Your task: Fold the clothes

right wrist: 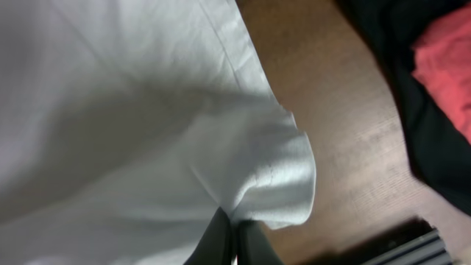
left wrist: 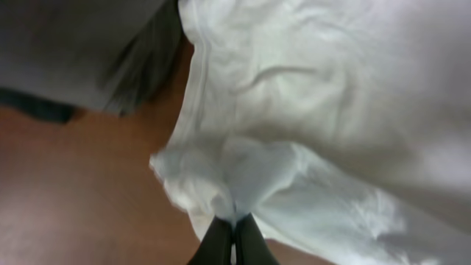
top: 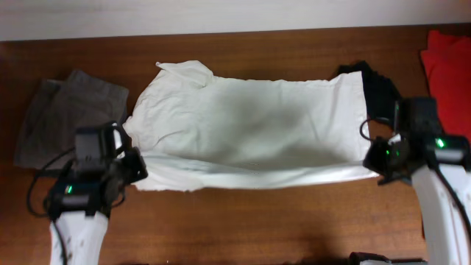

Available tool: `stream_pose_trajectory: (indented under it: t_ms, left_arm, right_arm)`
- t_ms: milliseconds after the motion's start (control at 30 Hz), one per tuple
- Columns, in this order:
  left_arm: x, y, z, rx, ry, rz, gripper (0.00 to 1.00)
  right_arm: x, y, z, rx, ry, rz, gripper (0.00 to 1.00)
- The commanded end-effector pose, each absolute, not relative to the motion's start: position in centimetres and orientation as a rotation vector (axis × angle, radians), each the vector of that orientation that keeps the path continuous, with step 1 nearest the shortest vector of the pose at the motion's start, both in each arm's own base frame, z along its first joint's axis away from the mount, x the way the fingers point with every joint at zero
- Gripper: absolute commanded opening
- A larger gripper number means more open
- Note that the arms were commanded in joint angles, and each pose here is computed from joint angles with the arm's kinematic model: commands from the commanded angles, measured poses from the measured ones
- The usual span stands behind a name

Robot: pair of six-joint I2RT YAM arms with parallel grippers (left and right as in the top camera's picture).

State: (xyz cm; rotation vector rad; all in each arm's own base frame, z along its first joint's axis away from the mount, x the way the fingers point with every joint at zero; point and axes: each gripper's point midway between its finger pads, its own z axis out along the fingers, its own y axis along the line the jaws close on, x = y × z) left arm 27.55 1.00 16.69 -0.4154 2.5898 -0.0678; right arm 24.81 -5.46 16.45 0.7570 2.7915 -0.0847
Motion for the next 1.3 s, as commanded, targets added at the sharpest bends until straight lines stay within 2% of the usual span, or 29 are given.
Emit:
stream_pose_trajectory:
  t_ms: [0,167,400,633,1100,1133,1167,1200,1267]
  left_arm:
    - [29.5,1.4,14.2,-0.451,2.624,-0.044,0.00]
    - [33.7,0.9,11.4,-0.437,2.613,-0.093,0.00]
    - [36.8,1.0,7.9,-0.437,2.619,-0.095,0.00]
    - [38.7,1.1,6.0,-0.434,2.600,-0.098,0.01]
    - [41.0,1.0,6.7,-0.414,2.510,-0.114,0.01]
    - [41.0,1.0,6.7,-0.413,2.510,-0.114,0.04]
    - [41.0,1.0,6.7,-0.413,2.510,-0.114,0.15]
    - [40.9,1.0,6.7,-0.414,2.511,-0.114,0.31]
    - [40.7,0.9,6.5,-0.415,2.523,-0.113,0.49]
  right_arm:
    - [26.1,-6.4,14.2,0.758,2.844,-0.147,0.04]
    - [29.1,-6.9,10.5,0.720,2.895,-0.159,0.04]
    - [32.4,-7.5,7.5,0.712,2.868,-0.155,0.04]
    - [34.6,-7.8,7.2,0.700,2.797,-0.143,0.05]
    - [36.1,-8.1,7.6,0.691,2.734,-0.132,0.13]
    - [36.3,-8.1,7.6,0.689,2.729,-0.131,0.16]
    - [36.3,-8.1,7.6,0.688,2.727,-0.131,0.21]
    - [36.4,-8.1,7.7,0.687,2.723,-0.129,0.33]
    - [36.4,-8.1,7.7,0.684,2.722,-0.130,0.47]
